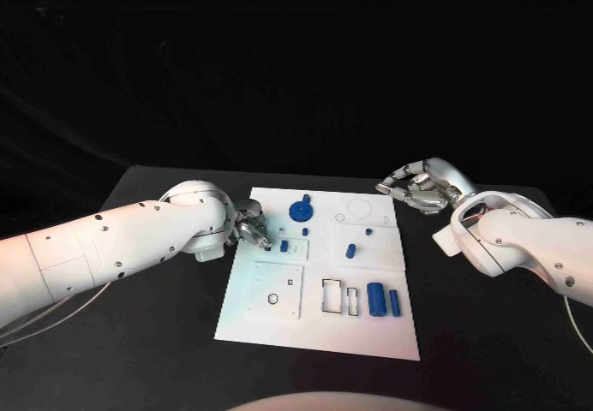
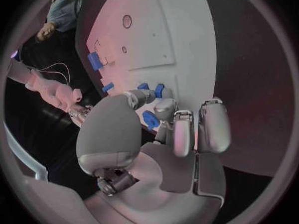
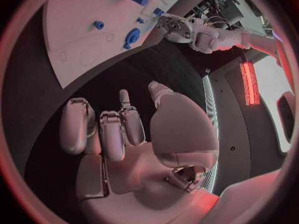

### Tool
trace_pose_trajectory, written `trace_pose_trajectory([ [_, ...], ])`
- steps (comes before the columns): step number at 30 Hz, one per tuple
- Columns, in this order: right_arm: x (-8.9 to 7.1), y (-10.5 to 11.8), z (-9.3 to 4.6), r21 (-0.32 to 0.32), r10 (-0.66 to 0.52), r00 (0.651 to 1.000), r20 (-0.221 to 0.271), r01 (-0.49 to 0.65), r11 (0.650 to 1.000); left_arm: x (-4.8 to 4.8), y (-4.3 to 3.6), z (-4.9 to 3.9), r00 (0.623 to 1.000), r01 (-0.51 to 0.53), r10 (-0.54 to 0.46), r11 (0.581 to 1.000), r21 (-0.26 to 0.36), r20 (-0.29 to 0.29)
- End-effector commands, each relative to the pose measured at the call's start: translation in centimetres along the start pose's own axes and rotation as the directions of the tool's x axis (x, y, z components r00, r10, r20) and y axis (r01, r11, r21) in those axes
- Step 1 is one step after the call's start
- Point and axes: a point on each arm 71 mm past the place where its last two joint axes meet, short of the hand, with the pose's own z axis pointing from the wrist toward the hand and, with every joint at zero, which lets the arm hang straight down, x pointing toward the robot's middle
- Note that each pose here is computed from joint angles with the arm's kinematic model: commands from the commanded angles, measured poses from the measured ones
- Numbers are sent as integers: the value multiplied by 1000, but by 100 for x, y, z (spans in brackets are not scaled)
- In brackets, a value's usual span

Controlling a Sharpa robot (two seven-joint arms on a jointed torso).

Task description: Assemble the parts on the task board

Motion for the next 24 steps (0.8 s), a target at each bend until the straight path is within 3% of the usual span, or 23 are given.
trace_pose_trajectory([
  [1, 10, 6, -1, -9, -2, 1000, -8, 2, 1000, 48, 3, 19, 999, 2, -2, 1000, -2, -33],
  [24, 5, 1, -3, -9, -2, 1000, -5, 2, 1000, 8, 87, 54, 1000, 18, -19, 999, -27, -16],
])
